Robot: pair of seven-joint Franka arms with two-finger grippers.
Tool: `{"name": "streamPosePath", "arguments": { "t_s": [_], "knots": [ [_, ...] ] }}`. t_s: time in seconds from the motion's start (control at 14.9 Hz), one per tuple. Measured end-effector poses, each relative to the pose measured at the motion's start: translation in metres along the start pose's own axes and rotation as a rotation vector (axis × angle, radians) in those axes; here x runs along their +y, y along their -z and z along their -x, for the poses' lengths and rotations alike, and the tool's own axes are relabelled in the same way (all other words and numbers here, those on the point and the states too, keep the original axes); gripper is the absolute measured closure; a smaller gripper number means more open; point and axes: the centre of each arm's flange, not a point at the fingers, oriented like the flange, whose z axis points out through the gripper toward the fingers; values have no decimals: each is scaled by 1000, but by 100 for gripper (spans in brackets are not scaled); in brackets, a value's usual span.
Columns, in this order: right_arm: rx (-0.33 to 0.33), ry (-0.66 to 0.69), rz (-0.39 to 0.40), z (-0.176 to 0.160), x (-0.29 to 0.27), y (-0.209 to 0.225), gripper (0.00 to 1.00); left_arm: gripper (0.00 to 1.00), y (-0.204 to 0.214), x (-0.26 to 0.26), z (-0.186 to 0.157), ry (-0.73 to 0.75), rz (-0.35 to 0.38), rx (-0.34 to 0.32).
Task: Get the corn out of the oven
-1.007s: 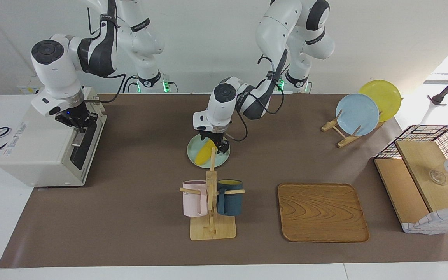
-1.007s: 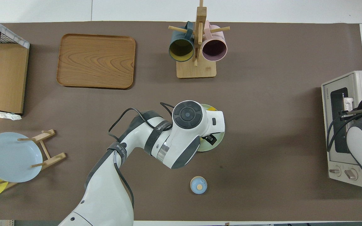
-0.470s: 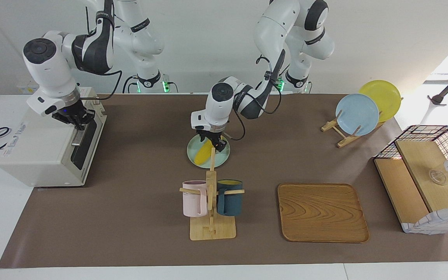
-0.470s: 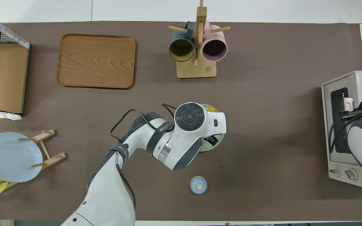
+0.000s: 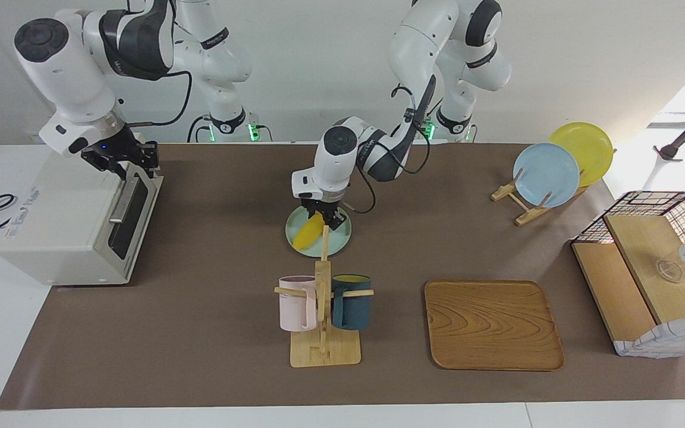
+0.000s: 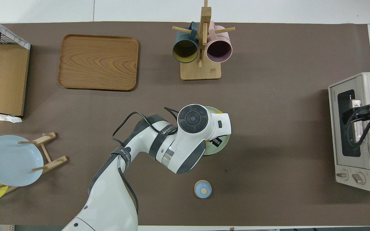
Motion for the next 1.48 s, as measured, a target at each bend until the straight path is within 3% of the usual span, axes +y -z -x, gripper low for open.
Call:
{"name": "streamPosePath", "arguments": {
  "t_s": [0.2,0.54,0.67,1.14,1.48],
  "knots": [
    [7,14,-41,-1,-24,18,0,44,29,-29,-2,56,6,-7],
    [16,-29,-51,-1,-69,44,0,44,168,-132,28,223,24,13],
    [30,-24,-48,-3,-76,46,0,44,204,-180,48,321,24,28],
    [49,-14,-55,-14,-77,66,0,44,227,-339,98,604,4,76],
    [43,-24,-56,-18,-84,64,0,44,190,-411,74,662,-17,87]
  ]
}}
